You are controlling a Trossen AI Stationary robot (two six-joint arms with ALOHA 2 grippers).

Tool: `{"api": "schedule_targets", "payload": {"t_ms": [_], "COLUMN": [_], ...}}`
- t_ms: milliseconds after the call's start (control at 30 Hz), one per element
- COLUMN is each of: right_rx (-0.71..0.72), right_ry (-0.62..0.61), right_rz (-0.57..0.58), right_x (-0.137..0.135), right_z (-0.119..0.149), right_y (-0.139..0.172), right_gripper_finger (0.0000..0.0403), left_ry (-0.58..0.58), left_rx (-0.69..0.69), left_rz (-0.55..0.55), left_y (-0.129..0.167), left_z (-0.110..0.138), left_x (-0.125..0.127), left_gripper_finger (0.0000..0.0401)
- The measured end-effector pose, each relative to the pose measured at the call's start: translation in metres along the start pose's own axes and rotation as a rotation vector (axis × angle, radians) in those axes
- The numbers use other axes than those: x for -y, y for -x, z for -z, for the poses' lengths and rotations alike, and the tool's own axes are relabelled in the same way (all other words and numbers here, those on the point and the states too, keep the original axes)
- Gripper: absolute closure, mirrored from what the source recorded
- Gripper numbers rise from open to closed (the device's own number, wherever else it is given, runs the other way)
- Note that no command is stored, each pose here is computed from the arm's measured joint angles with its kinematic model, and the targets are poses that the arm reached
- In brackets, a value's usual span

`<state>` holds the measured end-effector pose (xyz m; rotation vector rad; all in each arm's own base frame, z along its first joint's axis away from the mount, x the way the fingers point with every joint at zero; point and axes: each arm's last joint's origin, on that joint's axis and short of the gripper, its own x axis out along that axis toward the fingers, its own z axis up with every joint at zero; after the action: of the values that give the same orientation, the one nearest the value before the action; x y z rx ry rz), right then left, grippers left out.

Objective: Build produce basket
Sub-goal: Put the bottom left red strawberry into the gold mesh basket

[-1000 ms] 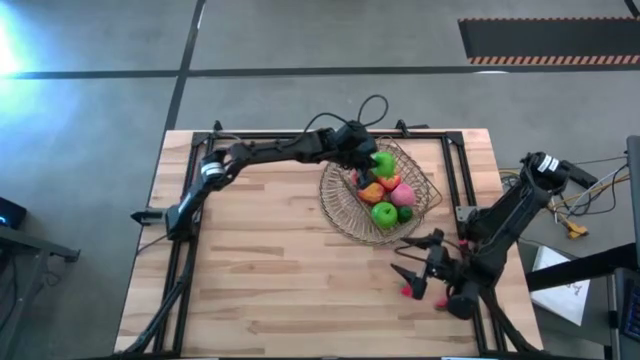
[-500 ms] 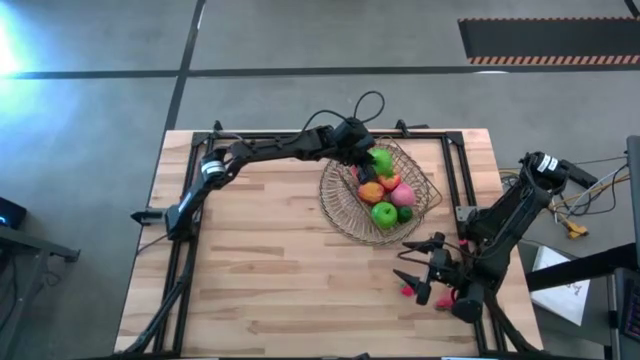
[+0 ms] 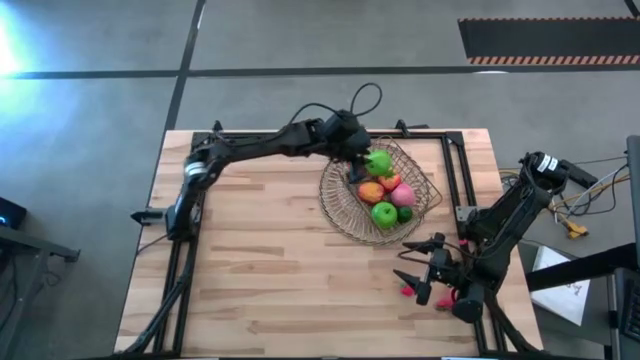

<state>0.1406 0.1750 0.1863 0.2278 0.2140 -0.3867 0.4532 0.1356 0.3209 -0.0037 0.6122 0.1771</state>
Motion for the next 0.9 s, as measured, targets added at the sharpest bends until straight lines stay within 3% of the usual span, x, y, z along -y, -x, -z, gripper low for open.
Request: {"api": "schedule_targets", "payload": {"t_ms": [267, 500, 567, 733, 900], "right_rx": [-0.003, -0.006, -0.018, -0.103, -0.298], "right_ry": [-0.042, 0.102, 0.088, -0.016, -0.086], "right_rz": [0.006, 0.012, -0.002, -0.079, -0.128], "right_x": [0.001, -0.003, -0.008, -0.026, -0.038], "right_z": [0.0, -0.007, -0.012, -0.033, -0.036], "right_y": [-0.002, -0.005, -0.004, -0.005, -0.02], "right_gripper_finger": [0.0019, 0.0019, 0.0019, 0.0019, 0.0019], "left_ry": [-0.237, -0.386, -0.408, -0.435, -0.373], "left_rx": [-0.055, 0.022, 0.066, 0.157, 0.274], "left_rz": [-0.014, -0.069, -0.054, 0.017, 0.042], "left_y": [0.07, 0.105, 0.113, 0.125, 0.128], "left_z": [0.01, 0.071, 0.092, 0.138, 0.17], "left_x": [0.084, 0.167, 0.184, 0.208, 0.206], "left_gripper_finger": [0.0299, 0.0299, 0.0299, 0.0299, 0.0299]}}
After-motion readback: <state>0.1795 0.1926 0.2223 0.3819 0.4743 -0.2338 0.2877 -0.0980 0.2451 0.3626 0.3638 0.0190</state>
